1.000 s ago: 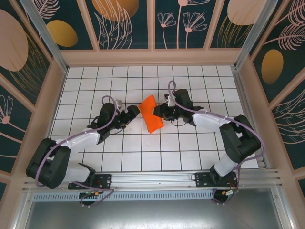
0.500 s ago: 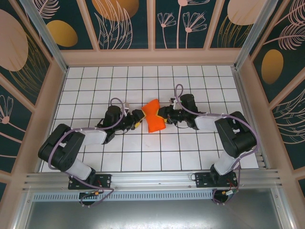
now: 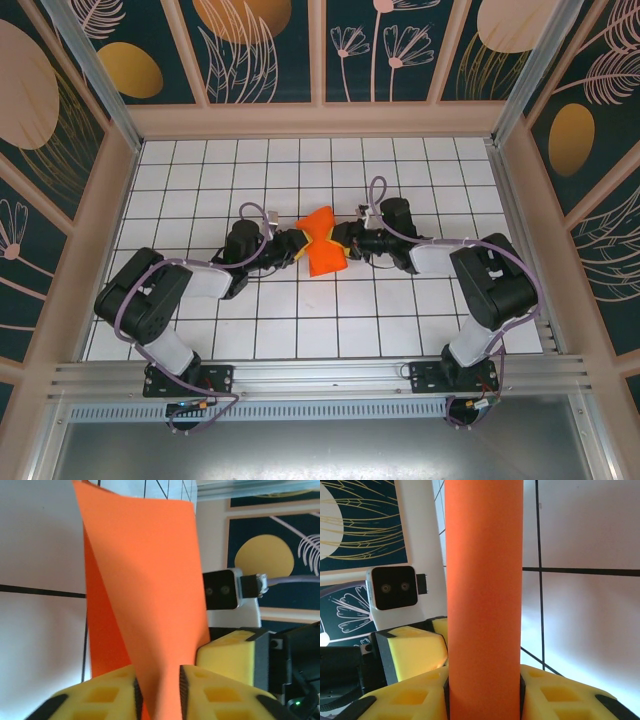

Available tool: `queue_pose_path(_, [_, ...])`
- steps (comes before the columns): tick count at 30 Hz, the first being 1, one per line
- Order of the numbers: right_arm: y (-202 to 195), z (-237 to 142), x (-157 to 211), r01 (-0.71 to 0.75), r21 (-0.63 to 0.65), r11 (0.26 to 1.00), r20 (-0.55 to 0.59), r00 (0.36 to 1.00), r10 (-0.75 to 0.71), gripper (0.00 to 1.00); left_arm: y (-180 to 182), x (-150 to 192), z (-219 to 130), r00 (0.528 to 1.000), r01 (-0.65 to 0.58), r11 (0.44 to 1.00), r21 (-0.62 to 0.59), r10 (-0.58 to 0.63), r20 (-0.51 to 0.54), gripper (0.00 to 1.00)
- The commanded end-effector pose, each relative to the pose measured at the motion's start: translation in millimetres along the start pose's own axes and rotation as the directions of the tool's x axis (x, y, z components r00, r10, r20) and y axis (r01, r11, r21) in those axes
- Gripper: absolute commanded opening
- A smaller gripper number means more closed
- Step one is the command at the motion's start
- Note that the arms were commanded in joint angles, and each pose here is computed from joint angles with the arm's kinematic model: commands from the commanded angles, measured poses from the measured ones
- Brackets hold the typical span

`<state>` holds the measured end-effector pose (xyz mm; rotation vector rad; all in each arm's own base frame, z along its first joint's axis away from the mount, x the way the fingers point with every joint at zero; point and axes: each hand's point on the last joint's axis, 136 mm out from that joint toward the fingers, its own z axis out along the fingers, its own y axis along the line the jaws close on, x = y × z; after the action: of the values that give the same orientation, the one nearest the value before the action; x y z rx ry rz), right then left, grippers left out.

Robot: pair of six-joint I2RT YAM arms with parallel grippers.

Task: Fold a paper plane with a square sheet of paper (pick it up from the middle)
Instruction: First fold in half a square sheet of paper at the center of the table.

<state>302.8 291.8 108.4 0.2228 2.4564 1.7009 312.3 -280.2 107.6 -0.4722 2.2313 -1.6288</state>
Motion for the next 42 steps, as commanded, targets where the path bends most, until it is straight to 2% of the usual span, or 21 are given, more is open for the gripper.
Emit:
queue_pose_path(1, [-11, 0, 2, -0.004, 0.028, 1.000, -0.011, 1.000, 0.004, 0.39, -14, -3, 2, 1.000, -0.030, 0.998, 0.054, 0.030, 0.010, 0.19])
queue_pose_path(5, [-30, 0, 3, 0.016, 0.142, 0.990, 0.002, 1.000, -0.017, 0.43, -8, -4, 4, 0.999, -0.040, 0.999, 0.030, 0.040, 0.010, 0.07])
queue_pose_path(9, [-43, 2, 4, 0.031, 0.243, 0.969, 0.007, 0.999, -0.033, 0.49, -1, -3, 8, 0.998, -0.055, 0.998, 0.000, 0.055, -0.001, 0.02])
queue_pose_path(17, [-43, -10, -2, 0.080, 0.347, 0.934, 0.053, 0.993, -0.105, 0.70, -1, 8, 21, 0.992, -0.110, 0.994, -0.026, 0.108, -0.063, 0.00])
queue_pose_path(19, [-42, -18, -5, 0.099, 0.373, 0.922, 0.067, 0.989, -0.133, 0.76, 9, 11, 27, 0.992, -0.103, 0.994, -0.048, 0.099, -0.077, 0.00])
queue_pose_path(22, [-44, -31, -9, 0.121, 0.410, 0.904, 0.085, 0.982, -0.170, 0.81, 10, 15, 30, 0.991, -0.109, 0.993, -0.050, 0.104, -0.088, 0.00])
queue_pose_path(32, [-52, -51, -5, 0.187, 0.382, 0.905, 0.016, 0.978, -0.209, 0.80, 19, 30, 47, 0.990, -0.101, 0.993, -0.067, 0.094, -0.103, 0.00])
queue_pose_path(37, [-64, -45, 2, 0.184, 0.390, 0.902, -0.042, 0.982, -0.182, 0.71, 41, 26, 52, 0.989, -0.128, 0.975, -0.184, 0.111, -0.102, 0.00])
queue_pose_path(42, [-73, -34, 8, 0.172, 0.405, 0.898, -0.074, 0.985, -0.155, 0.67, 67, 19, 51, 0.974, -0.219, 0.912, -0.347, 0.181, -0.139, 0.02])
